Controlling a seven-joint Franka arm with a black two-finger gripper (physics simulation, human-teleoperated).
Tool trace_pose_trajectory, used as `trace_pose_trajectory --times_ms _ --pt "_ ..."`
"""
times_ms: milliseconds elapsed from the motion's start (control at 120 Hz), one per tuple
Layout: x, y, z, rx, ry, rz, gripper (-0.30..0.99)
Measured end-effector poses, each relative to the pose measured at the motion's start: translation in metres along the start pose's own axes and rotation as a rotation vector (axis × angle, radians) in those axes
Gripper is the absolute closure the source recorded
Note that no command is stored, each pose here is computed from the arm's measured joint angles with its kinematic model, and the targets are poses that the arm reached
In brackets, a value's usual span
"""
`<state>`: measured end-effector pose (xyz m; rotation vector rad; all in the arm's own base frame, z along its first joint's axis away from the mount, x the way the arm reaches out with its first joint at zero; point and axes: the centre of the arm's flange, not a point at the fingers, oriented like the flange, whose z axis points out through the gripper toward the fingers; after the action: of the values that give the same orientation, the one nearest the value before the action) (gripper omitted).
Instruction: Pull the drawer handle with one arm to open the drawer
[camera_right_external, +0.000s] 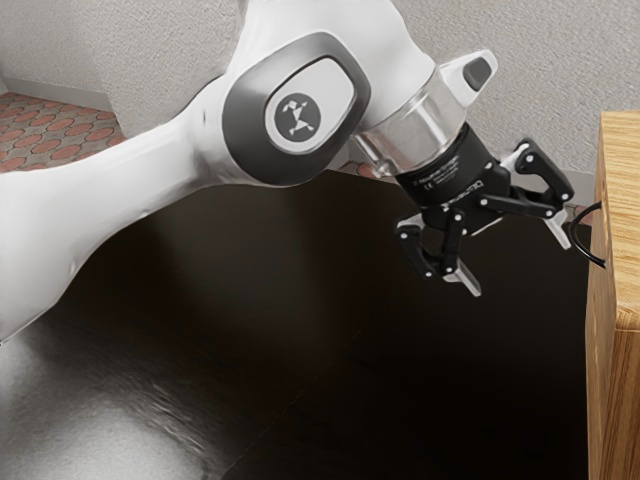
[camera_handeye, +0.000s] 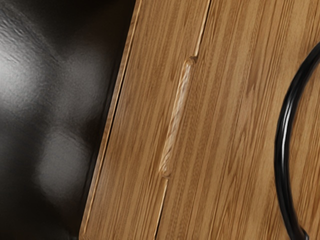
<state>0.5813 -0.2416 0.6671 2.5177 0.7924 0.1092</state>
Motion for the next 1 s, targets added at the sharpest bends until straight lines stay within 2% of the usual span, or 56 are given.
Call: trace_pose_trajectory --times_ms 450,633,1000 --pt "-0.004 0.004 0.009 -0.011 -0.019 0.021 0.0" --pt "0.014 0.003 0.005 -0.019 0.001 0.02 0.0" --pt "0.02 0.004 0.027 0.0 -0.019 0.037 0.0"
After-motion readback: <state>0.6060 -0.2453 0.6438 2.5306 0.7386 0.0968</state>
